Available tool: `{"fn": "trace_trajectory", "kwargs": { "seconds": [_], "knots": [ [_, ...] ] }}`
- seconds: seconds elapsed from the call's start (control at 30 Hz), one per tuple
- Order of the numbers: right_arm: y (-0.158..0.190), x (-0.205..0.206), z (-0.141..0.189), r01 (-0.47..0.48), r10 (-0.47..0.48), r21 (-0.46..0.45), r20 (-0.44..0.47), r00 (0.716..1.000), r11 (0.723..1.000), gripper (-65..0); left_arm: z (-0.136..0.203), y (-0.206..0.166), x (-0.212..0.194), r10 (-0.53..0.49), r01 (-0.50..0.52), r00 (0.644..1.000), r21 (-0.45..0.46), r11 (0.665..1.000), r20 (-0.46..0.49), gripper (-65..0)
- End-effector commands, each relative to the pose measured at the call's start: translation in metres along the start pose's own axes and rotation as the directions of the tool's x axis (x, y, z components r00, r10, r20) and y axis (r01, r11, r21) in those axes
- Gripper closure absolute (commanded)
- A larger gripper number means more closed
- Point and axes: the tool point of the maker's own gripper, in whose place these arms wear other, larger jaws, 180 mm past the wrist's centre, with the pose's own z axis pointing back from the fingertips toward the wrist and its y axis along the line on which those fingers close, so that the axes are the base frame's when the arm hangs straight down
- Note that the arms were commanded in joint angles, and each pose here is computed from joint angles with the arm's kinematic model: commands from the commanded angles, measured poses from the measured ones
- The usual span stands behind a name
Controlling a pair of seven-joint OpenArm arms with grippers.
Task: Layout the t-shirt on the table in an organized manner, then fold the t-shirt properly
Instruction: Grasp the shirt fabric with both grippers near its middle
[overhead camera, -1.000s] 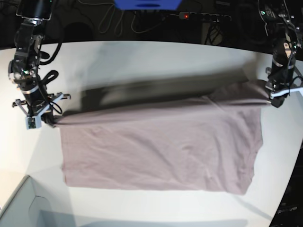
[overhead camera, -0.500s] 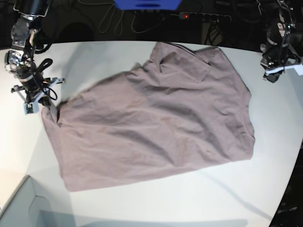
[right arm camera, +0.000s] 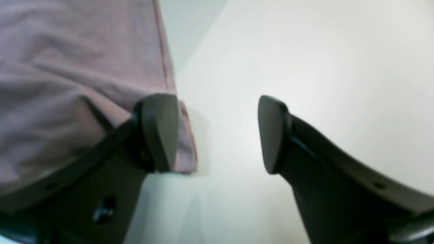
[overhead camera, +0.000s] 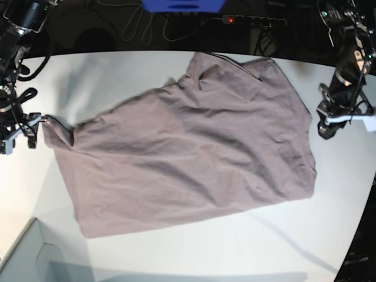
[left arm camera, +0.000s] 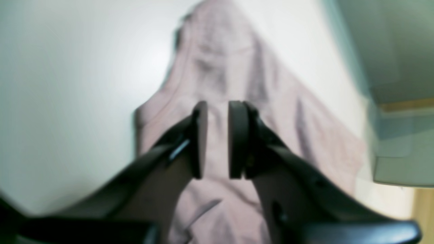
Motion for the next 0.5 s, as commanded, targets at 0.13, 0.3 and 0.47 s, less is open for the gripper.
{"fn": "trace_trajectory", "kwargs": {
  "seconds": [0.13,0.3,0.47],
  "knots": [
    [0.046,0.028,0.035,-0.016,0.014,0.040,0.063,0.998,0.999,-37.3,-0.034,-0.058,0.032,-0.024,0.021,0.999,-0.135,0.991,-0.024,-29.9],
    [0.161,0.024,0.062,0.012,-0.024,0.262,0.044,0.999,0.965,-37.1,-0.096,-0.103,0.042,-0.065,0.050,0.995,-0.172,0.984,-0.079,-37.9],
    [0.257,0.010,0.073,0.036,-0.037,0.478,-0.009,0.999,0.877,-27.0,-0.158,-0.128,0.026,-0.124,0.102,0.972,-0.118,0.988,-0.198,-38.0]
  ]
}}
